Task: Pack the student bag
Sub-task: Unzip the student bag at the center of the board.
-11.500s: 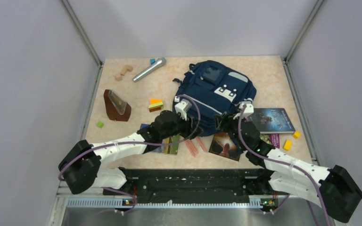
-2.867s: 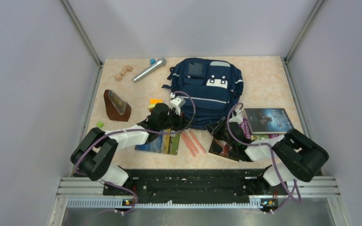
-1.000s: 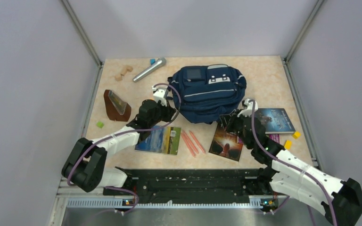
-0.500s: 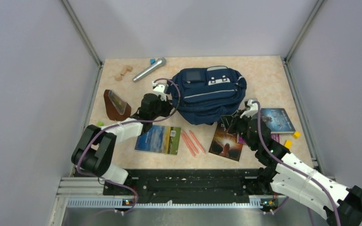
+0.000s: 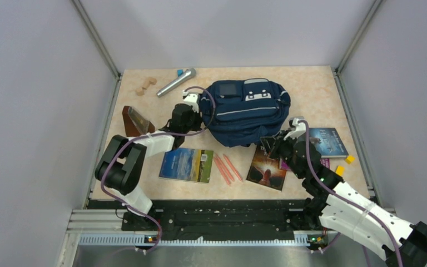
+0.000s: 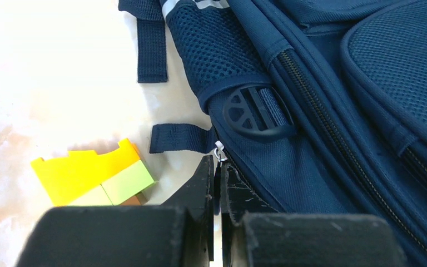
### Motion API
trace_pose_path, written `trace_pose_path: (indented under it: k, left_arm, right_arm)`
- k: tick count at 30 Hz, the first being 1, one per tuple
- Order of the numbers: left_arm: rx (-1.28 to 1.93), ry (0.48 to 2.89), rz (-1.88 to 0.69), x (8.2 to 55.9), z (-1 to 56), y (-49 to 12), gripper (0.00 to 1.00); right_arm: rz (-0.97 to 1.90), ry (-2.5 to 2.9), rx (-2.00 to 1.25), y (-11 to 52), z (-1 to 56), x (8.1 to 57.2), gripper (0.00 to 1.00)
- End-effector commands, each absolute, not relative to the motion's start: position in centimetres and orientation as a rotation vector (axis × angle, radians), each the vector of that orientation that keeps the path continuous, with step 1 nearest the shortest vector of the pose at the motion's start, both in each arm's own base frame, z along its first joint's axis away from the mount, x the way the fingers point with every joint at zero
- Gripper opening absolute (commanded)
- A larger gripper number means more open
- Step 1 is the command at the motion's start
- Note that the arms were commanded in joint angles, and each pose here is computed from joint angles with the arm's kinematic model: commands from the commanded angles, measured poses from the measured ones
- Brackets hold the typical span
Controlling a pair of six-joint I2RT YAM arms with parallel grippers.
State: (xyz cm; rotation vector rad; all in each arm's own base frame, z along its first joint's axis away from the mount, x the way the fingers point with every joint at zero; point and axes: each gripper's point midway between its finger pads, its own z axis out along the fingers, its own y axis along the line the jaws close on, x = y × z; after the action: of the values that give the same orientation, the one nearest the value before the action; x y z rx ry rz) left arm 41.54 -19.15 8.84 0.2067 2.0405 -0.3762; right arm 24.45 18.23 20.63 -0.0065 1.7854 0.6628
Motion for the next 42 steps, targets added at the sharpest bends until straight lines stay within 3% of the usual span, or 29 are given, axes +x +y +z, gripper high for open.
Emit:
trace_pose_path:
  k: [1, 17, 26, 34, 37, 42]
  left_arm:
    - [0.13, 1.999, -0.21, 44.4, 9.8, -16.0, 0.0]
    - [0.193, 2.01, -0.131, 45.2, 8.7, -15.2, 0.0]
    - [0.232, 1.986, -0.265, 44.5, 9.3, -17.1, 0.0]
    - [0.284, 2.001, -0.363, 43.6, 8.8, -18.6, 0.0]
    - [0.286, 2.004, -0.368, 43.6, 8.7, -18.7, 0.0]
    - [0.29, 2.01, -0.38, 43.4, 8.5, -18.8, 0.0]
  right_arm:
    - [0.751, 1.578, 0.046, 17.9, 27.7, 24.7, 0.0]
    - [0.795, 1.575, 0.056, 18.5, 28.2, 24.7, 0.0]
    - [0.765, 1.664, 0.123, 18.5, 24.7, 25.5, 0.0]
    - [0.68, 1.836, 0.197, 18.1, 16.8, 25.8, 0.53]
    - [0.702, 1.873, 0.261, 18.1, 14.5, 25.5, 0.66]
    - [0.76, 1.896, 0.255, 18.9, 12.1, 25.0, 0.75]
